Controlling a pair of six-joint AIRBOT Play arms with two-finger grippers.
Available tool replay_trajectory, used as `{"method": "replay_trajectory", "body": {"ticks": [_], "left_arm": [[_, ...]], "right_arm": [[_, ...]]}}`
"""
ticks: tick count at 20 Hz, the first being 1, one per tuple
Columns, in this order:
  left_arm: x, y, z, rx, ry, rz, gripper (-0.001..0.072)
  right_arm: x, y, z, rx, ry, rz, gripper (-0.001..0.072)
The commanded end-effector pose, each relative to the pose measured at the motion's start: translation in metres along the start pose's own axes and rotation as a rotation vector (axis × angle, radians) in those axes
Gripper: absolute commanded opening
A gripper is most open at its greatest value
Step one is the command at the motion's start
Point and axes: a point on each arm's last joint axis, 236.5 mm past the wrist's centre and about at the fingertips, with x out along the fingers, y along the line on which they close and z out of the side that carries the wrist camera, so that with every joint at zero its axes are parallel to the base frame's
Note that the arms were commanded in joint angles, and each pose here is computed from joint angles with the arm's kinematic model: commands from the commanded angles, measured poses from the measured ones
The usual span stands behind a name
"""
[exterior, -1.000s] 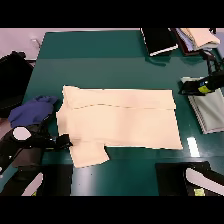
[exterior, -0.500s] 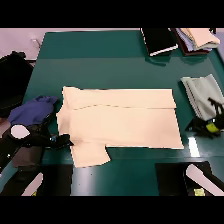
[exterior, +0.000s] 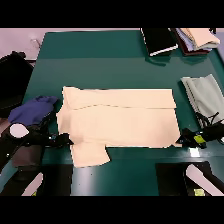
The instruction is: Fold the shirts.
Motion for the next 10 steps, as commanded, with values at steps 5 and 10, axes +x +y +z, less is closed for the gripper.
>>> {"method": "replay_trajectory", "body": {"ticks": [5, 10], "left_arm": [[-0.033, -0.001, -0.004, 0.117, 0.01, 0.083, 0.0022], [-0.059, -0.025, -0.002, 0.142, -0.05, 0.051, 0.0022]], "right_arm": [[-0.046, 0.01, 0.008, -0.203, -0.104, -0.154, 0.0021], [-0.085, 0.019, 0.01, -0.259, -0.244, -0.203, 0.002]]}}
